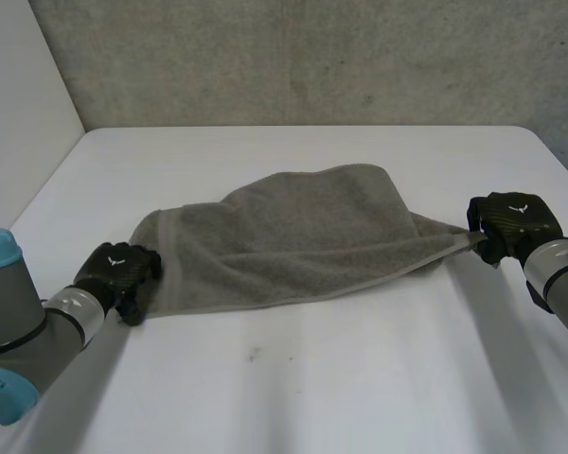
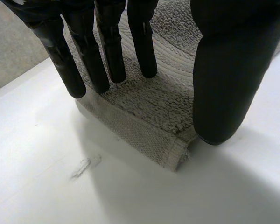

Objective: Fold the towel.

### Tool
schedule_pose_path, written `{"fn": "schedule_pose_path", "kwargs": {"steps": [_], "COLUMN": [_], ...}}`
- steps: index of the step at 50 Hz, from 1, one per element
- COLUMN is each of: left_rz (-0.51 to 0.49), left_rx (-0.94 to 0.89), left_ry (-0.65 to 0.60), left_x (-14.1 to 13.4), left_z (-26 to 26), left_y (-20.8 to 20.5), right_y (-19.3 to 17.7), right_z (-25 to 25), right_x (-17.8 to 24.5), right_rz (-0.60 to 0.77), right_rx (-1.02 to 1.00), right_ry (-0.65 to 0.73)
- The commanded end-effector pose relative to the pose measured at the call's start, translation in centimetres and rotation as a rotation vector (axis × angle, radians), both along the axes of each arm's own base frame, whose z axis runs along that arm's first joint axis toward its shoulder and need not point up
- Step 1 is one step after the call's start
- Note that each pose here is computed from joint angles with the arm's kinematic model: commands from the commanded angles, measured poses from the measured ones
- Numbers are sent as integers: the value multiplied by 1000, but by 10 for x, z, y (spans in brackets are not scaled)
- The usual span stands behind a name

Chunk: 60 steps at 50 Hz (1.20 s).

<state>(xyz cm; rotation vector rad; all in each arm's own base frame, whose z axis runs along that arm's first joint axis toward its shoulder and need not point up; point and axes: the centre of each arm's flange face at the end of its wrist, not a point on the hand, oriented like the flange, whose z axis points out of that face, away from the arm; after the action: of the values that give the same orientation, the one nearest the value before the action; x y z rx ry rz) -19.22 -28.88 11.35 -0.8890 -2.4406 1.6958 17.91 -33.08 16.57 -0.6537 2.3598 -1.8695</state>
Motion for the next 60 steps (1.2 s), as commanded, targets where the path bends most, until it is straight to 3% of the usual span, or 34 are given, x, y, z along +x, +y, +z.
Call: {"fn": "schedule_pose_path", "kwargs": {"steps": [1, 33, 53, 60], "left_rz": [0, 3, -9, 17], "left_rx": [-11, -65, -47, -179], "left_ry": [2, 18, 10, 19], "left_x": [-1, -5, -8, -3], "left_z": [0, 0, -6, 50], "left_y": [-7, -31, -25, -11], "right_y": [0, 1, 1, 6], "right_z": [-3, -6, -2, 28], "right_x": [1, 2, 1, -1], "right_rz": [3, 9, 9, 15], "right_rx": [7, 13, -2, -81], "right_ry": [3, 12, 27, 76]}}
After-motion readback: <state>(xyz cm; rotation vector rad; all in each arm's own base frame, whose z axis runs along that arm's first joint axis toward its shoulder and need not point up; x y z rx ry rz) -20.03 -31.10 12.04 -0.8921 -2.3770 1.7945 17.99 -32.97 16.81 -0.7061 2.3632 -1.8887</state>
